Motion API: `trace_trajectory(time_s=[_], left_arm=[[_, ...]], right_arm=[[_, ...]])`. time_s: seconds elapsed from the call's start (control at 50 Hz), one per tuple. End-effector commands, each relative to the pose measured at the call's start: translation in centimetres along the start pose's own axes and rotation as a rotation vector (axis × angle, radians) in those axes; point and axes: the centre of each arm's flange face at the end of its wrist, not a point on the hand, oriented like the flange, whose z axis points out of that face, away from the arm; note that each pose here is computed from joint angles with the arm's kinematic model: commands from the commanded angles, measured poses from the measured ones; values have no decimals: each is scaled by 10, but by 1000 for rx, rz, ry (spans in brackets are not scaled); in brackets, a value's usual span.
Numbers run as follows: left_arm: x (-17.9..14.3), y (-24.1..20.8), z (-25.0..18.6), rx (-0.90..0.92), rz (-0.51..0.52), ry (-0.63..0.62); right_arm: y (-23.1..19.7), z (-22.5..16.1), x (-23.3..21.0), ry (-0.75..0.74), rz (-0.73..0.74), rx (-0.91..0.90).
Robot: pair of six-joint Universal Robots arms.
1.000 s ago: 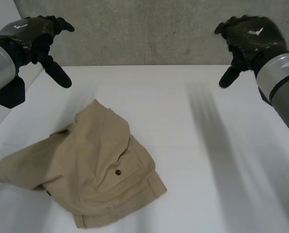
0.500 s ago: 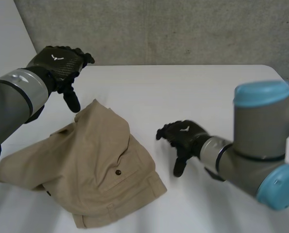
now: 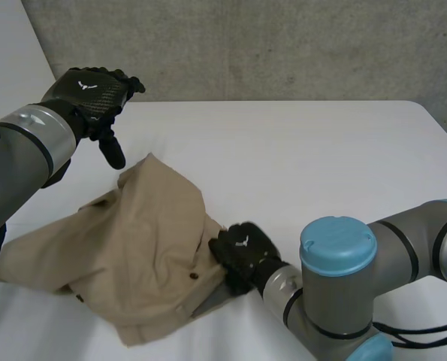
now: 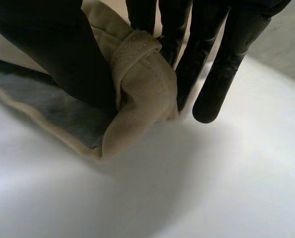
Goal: Fold the shorts.
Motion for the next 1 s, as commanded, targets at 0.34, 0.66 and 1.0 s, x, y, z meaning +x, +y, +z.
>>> trace_trajectory(time_s=[0.34, 0.66, 1.0], left_arm=[[1, -4, -2, 23, 2, -2], [19, 6, -7, -8, 10, 52], [69, 67, -53, -232, 53, 204]], right_arm=[[-64, 58, 231, 593, -393, 177], [-80, 30, 228, 576, -328, 220], [-56, -75, 152, 376, 51, -119]])
